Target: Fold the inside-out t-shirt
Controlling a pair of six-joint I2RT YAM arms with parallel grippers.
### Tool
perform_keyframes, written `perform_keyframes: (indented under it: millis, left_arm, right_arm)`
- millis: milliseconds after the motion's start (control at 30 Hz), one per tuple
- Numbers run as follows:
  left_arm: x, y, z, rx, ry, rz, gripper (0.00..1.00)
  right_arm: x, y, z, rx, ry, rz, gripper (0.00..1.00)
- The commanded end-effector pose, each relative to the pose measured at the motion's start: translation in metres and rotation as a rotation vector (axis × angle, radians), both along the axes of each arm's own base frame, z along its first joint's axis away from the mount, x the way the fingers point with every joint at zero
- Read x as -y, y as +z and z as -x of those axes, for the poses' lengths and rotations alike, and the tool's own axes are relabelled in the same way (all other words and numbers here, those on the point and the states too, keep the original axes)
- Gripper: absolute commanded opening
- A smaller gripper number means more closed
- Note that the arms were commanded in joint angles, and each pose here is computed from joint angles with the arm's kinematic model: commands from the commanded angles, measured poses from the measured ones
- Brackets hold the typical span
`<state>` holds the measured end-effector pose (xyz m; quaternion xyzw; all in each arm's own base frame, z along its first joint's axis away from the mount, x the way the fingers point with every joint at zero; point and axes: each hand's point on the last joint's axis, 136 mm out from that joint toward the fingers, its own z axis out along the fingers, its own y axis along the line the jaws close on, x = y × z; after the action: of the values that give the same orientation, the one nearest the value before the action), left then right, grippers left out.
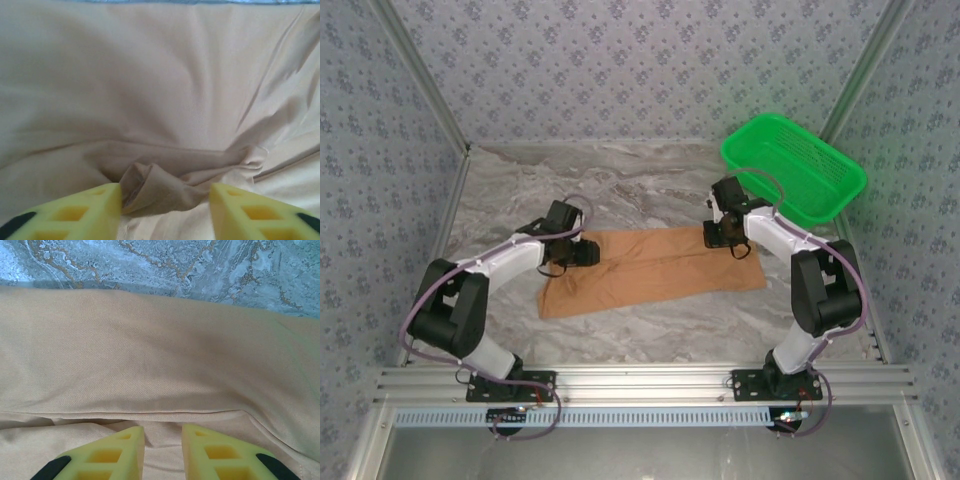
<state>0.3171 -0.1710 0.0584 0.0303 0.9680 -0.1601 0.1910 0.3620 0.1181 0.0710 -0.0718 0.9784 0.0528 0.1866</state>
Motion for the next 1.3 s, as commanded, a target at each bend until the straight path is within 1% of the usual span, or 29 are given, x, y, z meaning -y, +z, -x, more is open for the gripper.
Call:
perform_keyframes:
  millis: [0,100,267,400,567,633,733,833,900,967,1000,1100,1167,1233,1267]
  left_arm:
    - [0.006,0.003,-0.009,0.022,-0.028,0.005,0.39]
    - [0.013,0.001,-0.006,0.008,-0.047,0.039,0.26]
    - [0.019,0.007,-0.001,0.011,-0.071,0.078,0.10]
    - [0.028,0.013,0.012,-0.007,-0.100,0.123,0.01]
    - [0.046,0.014,0.057,-0.069,-0.183,0.139,0.00]
    - [0.050,0.009,0.076,-0.108,-0.195,0.140,0.00]
    - [0.056,0.002,0.103,-0.159,-0.216,0.137,0.14]
    - [0.065,0.004,0.125,-0.191,-0.277,0.161,0.23]
    - [0.067,0.011,0.132,-0.182,-0.321,0.181,0.30]
    - [0.062,0.021,0.130,-0.132,-0.341,0.166,0.37]
    - [0.059,0.026,0.127,-0.102,-0.339,0.155,0.39]
    - [0.045,0.045,0.106,0.008,-0.255,0.163,0.44]
    - [0.027,0.052,0.086,0.069,-0.141,0.147,0.47]
    - [0.003,0.048,0.068,0.082,-0.015,0.095,0.50]
    - [-0.009,0.043,0.062,0.063,0.046,0.074,0.50]
  right_arm:
    - [0.001,0.006,0.003,0.006,-0.003,0.003,0.28]
    - [0.001,0.005,0.003,0.006,-0.003,0.005,0.28]
    - [0.000,0.006,0.002,0.009,-0.001,0.004,0.28]
    - [-0.001,0.006,0.003,0.005,0.002,0.005,0.28]
    - [0.002,0.006,0.005,-0.003,-0.002,0.011,0.28]
    - [0.003,0.007,0.005,-0.004,-0.003,0.013,0.28]
    - [0.003,0.006,0.004,-0.008,0.001,0.015,0.28]
    - [0.002,0.005,0.003,-0.009,0.002,0.013,0.28]
    - [0.001,0.004,0.001,-0.010,0.004,0.015,0.28]
    - [-0.001,0.006,-0.001,0.001,0.016,0.022,0.28]
    - [-0.002,0.007,-0.002,0.006,0.021,0.023,0.28]
    - [-0.009,0.010,-0.002,0.018,0.039,0.020,0.28]
    - [-0.012,0.012,-0.002,0.026,0.048,0.022,0.28]
    - [-0.014,0.013,-0.001,0.029,0.052,0.021,0.28]
    - [-0.016,0.013,0.000,0.028,0.056,0.022,0.27]
